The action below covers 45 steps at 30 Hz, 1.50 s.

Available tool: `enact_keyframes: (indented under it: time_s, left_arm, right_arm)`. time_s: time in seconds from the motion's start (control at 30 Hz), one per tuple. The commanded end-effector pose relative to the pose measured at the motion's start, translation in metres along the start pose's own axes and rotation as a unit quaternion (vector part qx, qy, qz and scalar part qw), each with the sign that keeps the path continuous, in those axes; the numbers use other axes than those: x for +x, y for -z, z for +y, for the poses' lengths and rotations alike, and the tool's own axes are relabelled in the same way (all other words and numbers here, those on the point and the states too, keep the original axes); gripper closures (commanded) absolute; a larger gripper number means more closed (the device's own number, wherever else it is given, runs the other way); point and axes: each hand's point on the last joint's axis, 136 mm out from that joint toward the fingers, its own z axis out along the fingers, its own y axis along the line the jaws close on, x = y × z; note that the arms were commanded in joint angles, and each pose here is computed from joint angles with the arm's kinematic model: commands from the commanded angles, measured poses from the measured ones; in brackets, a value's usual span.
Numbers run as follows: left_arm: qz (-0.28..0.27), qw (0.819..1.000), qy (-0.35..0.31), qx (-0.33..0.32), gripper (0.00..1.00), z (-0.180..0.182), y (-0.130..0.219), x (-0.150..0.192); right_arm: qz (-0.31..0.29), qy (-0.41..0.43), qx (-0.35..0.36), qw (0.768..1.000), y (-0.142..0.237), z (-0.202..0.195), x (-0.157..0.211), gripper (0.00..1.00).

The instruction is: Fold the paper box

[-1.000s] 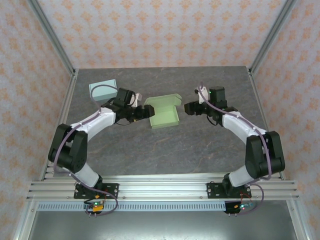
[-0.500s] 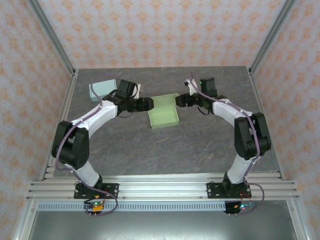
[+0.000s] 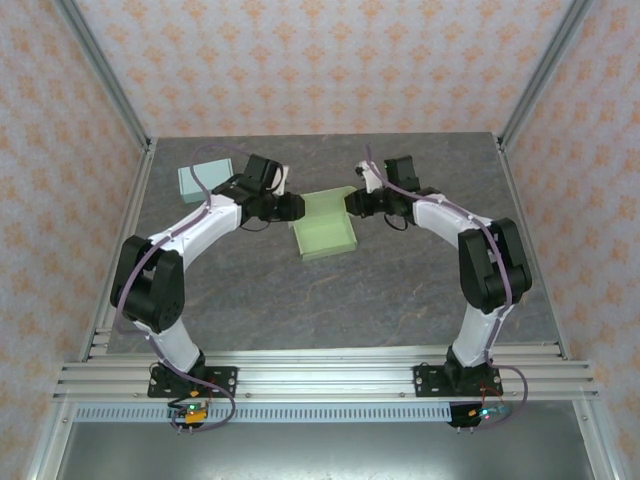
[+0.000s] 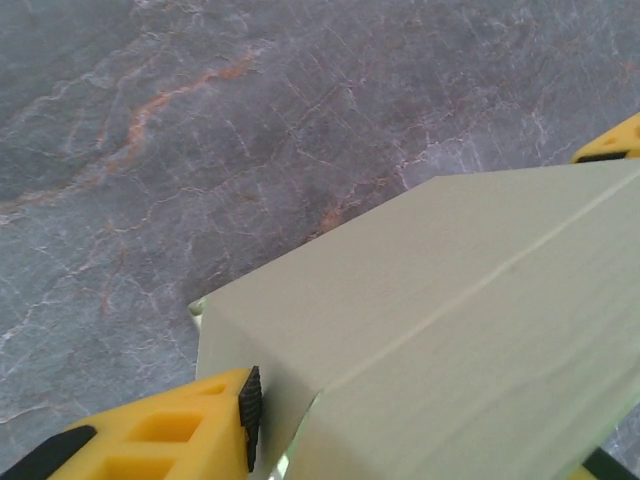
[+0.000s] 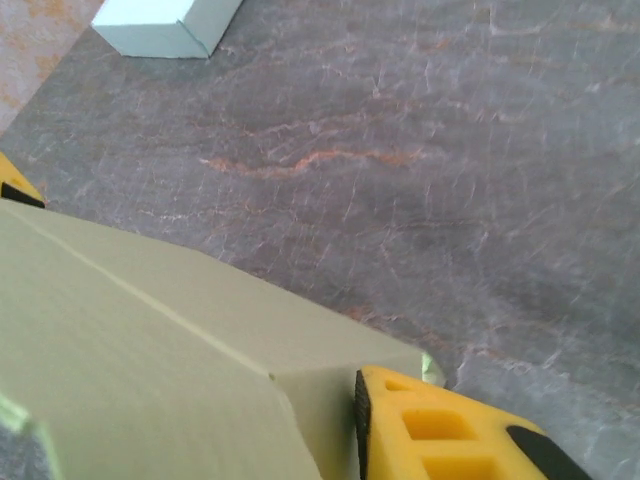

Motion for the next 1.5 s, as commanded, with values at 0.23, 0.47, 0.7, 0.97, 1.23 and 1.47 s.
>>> enact_keyframes:
  time_s: [0.23,0.47,0.7,0.97,1.23,1.47]
  left_arm:
    - [0.023,0.998,0.053,0.014,0.65,-0.021,-0.017,0.007]
    - [0.056,0.998,0.031,0.003,0.65,-0.013,-0.029,0.040]
    - [0.062,0.998,0.025,0.009,0.61,-0.008,-0.029,0.060]
    - [0.048,0.998,0.009,0.029,0.41,-0.017,-0.008,0.060]
    - [0.026,0.996,-0.011,0.090,0.30,-0.033,0.023,0.076]
    - [-0.096,0.992,-0.010,0.081,0.23,-0.032,0.075,0.043]
  right_arm:
    - [-0.030,-0.035,0.049,0.998,0.009,0.017,-0.005,0.78]
    - [-0.029,-0.045,0.045,0.998,0.013,0.017,0.023,0.77]
    - [-0.032,-0.058,0.048,0.997,0.019,0.017,0.044,0.75]
    - [-0.039,-0.067,0.026,0.997,0.035,0.032,0.054,0.54]
    - [-0.047,-0.069,-0.007,0.996,0.057,0.052,0.073,0.42]
    - [-0.112,-0.031,0.009,0.993,0.094,0.065,0.038,0.37]
